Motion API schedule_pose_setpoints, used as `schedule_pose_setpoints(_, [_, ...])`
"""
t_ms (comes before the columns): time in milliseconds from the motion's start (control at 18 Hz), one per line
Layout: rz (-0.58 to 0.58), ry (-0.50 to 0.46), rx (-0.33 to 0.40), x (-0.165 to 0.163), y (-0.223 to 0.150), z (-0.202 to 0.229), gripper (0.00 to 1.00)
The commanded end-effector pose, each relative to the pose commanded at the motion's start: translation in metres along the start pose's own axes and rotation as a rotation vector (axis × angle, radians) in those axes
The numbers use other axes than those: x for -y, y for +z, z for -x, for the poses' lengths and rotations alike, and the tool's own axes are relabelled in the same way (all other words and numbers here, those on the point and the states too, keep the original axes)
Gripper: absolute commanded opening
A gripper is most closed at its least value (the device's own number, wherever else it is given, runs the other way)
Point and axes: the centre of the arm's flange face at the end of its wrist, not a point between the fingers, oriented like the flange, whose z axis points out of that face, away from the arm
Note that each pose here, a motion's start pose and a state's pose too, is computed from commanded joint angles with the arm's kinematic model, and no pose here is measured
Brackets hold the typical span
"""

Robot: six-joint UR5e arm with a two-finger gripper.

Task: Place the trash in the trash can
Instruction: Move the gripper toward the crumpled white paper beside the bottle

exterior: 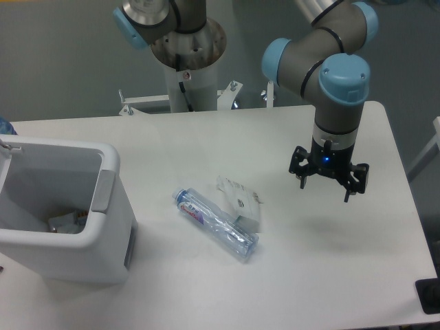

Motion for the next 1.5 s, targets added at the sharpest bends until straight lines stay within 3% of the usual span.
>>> schedule_pose_setpoints(333, [0.001, 0.008, -0.010, 0.003, 0.007, -0.003, 1.00])
schedule_pose_setpoints(611, [-0.013, 0.007, 0.005, -0.007, 0.038, -0.030, 1.00])
schedule_pose_setpoints(1000, [0.006, 0.008, -0.026, -0.009, 0.058, -0.037, 1.00])
schedule_pose_setpoints(1222, [0.009, 0.037, -0.049, 0.006, 0.066, -0.054, 1.00])
schedule_pose_setpoints(1500, [0.001, -0.095, -0.064, 0.037, 0.062, -0.086, 1.00])
